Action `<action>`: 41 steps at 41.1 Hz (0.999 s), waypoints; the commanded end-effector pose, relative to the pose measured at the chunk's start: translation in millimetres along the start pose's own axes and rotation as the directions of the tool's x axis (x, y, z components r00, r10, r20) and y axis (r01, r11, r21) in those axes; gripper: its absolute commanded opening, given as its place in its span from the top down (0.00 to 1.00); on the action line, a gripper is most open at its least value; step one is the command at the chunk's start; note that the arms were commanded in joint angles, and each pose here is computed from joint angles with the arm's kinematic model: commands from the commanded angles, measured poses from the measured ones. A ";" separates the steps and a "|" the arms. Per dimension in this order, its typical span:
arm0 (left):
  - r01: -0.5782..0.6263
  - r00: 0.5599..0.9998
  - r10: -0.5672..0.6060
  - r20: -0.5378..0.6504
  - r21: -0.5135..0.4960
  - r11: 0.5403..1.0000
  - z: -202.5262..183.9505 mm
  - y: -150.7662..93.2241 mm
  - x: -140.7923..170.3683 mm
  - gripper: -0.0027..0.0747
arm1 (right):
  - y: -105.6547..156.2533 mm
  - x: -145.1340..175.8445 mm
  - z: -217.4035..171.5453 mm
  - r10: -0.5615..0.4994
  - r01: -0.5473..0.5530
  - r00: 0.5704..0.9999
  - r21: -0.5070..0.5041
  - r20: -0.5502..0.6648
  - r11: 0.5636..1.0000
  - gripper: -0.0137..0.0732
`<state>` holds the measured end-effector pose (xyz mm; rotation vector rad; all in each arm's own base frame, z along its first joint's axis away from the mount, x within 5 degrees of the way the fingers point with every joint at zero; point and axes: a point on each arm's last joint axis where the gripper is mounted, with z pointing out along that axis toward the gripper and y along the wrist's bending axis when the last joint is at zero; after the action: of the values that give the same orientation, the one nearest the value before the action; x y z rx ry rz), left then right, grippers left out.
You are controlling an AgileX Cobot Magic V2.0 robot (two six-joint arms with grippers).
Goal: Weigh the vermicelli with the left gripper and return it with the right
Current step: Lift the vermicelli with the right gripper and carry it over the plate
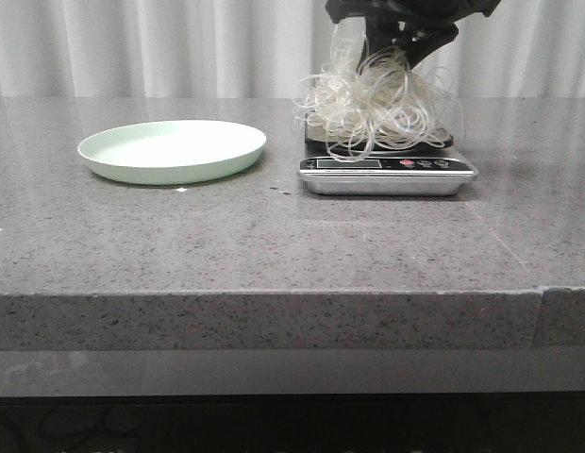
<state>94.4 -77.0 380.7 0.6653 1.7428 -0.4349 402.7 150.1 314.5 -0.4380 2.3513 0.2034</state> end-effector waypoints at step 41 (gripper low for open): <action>0.009 0.994 -0.009 0.110 0.002 1.000 -5.0 0.1 -15.2 0.36 | 128.4 -96.5 -72.3 -0.127 0.229 0.869 -0.161 0.478 0.960 0.65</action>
<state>94.5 -76.9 380.8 0.6662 1.7412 -0.4318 381.0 278.4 397.0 -0.6844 1.9912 0.3964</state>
